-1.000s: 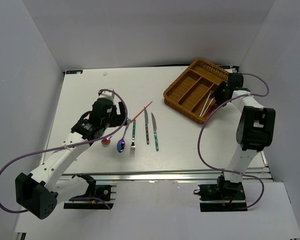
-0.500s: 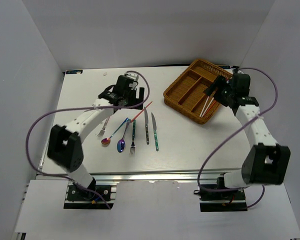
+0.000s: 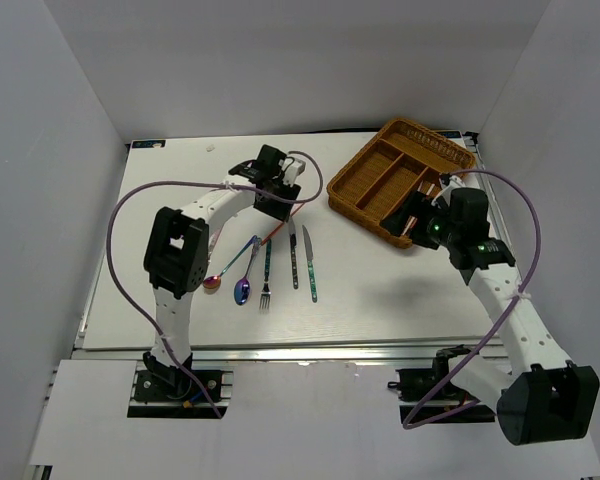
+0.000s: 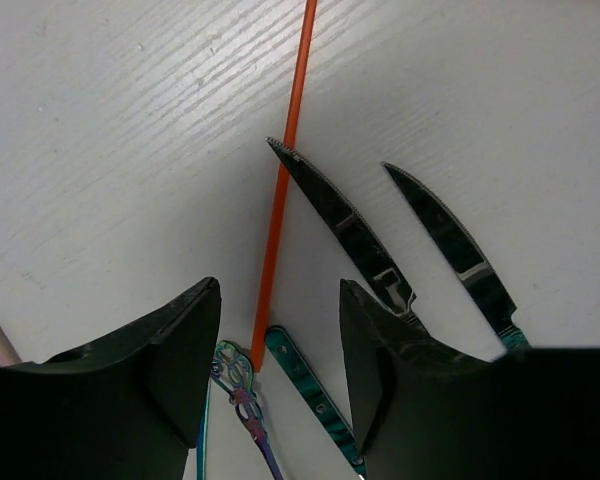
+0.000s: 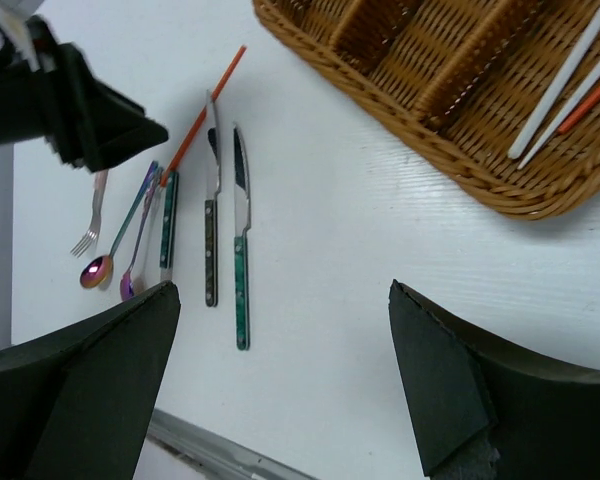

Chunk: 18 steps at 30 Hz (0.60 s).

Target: Sort the eating utensils into containers

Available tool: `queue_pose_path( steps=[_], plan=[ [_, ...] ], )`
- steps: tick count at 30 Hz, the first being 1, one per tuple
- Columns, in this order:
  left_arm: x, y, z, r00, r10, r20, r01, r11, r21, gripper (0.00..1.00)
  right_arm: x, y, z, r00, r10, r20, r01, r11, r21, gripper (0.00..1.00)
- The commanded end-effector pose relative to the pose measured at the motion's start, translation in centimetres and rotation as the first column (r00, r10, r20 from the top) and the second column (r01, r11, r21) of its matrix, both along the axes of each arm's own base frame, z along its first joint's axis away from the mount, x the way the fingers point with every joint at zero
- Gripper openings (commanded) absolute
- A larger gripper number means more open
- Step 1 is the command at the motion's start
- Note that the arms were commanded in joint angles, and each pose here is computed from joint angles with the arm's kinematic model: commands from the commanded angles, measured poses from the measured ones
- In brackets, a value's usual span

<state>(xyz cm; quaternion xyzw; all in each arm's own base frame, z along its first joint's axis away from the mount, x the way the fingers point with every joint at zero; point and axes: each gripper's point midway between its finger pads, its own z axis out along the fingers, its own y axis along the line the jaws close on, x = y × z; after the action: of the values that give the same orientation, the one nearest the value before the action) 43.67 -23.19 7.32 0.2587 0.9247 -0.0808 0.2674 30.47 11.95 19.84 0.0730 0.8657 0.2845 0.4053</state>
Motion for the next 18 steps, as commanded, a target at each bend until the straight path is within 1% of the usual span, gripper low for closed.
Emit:
queue_pose_path(
  steps=[1, 5, 10, 13, 16, 18],
  plan=[
    [0.0, 0.1, 0.7, 0.997, -0.073, -0.034, 0.070, 0.996, -0.062, 0.60, -1.2, 0.8, 0.5, 0.998, 0.056, 0.025, -0.056, 0.998, -0.003, 0.89],
    [-0.4, 0.6, -1.5, 0.994, -0.068, -0.088, 0.065, 0.997, -0.029, 0.54, -1.6, 0.8, 0.6, 0.997, 0.066, 0.029, -0.066, 0.998, -0.007, 0.89],
    [-1.3, 1.5, -4.7, 0.988, -0.046, -0.148, 0.047, 0.999, -0.002, 0.43, -2.0, 1.5, 2.4, 0.994, 0.089, 0.071, -0.090, 0.996, 0.016, 0.89],
    [-1.7, 2.0, -6.2, 0.985, -0.024, -0.171, 0.028, 0.999, 0.021, 0.42, -2.2, 1.5, 3.0, 0.992, 0.093, 0.087, -0.095, 0.995, 0.018, 0.89],
    [-1.6, 2.3, -7.0, 0.984, -0.006, -0.179, 0.014, 0.999, 0.042, 0.37, -2.3, 1.6, 3.5, 0.991, 0.097, 0.095, -0.100, 0.995, 0.023, 0.89],
    [-1.6, 2.7, -7.4, 0.983, 0.011, -0.183, 0.001, 0.998, 0.067, 0.36, -2.3, 1.7, 3.7, 0.990, 0.100, 0.100, -0.103, 0.994, 0.024, 0.89]
  ],
)
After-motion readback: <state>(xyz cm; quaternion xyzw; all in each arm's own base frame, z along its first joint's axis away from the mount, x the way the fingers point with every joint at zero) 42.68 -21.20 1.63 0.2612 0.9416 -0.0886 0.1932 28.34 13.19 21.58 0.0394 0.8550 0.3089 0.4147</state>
